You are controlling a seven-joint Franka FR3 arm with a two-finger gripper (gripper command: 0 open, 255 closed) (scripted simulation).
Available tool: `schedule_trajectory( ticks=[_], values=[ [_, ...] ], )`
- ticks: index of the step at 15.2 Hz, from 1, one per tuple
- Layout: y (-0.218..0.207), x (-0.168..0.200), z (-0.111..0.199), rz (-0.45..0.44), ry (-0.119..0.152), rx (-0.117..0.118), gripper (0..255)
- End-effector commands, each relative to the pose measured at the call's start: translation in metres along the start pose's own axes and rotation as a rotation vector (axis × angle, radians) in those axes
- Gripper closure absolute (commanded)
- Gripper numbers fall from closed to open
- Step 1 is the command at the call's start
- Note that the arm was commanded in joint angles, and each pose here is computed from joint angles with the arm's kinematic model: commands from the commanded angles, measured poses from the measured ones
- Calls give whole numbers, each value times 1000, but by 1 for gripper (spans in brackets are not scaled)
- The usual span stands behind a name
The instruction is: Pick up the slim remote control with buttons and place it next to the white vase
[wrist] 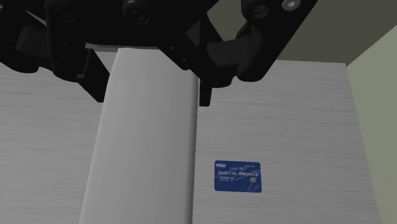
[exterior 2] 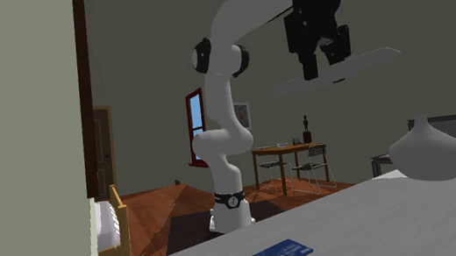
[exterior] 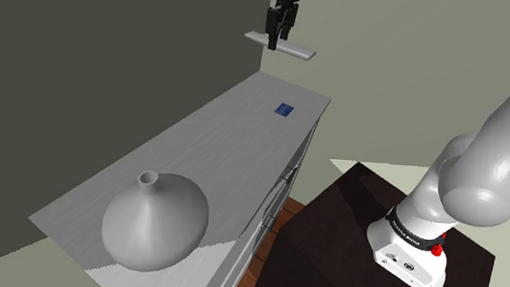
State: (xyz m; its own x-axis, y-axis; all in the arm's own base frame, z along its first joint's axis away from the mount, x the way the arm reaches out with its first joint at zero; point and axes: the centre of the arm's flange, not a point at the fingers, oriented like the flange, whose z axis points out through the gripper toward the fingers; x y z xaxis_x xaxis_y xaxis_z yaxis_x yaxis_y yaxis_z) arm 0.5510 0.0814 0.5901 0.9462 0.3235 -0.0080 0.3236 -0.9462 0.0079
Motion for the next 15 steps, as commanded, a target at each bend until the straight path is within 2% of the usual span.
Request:
schedule_trajectory(
  ticks=[1, 15],
  values=[
    [-26, 5, 0, 2, 0, 0, 255],
    [-208, 32, -2, 2, 0, 0, 255]
  ],
)
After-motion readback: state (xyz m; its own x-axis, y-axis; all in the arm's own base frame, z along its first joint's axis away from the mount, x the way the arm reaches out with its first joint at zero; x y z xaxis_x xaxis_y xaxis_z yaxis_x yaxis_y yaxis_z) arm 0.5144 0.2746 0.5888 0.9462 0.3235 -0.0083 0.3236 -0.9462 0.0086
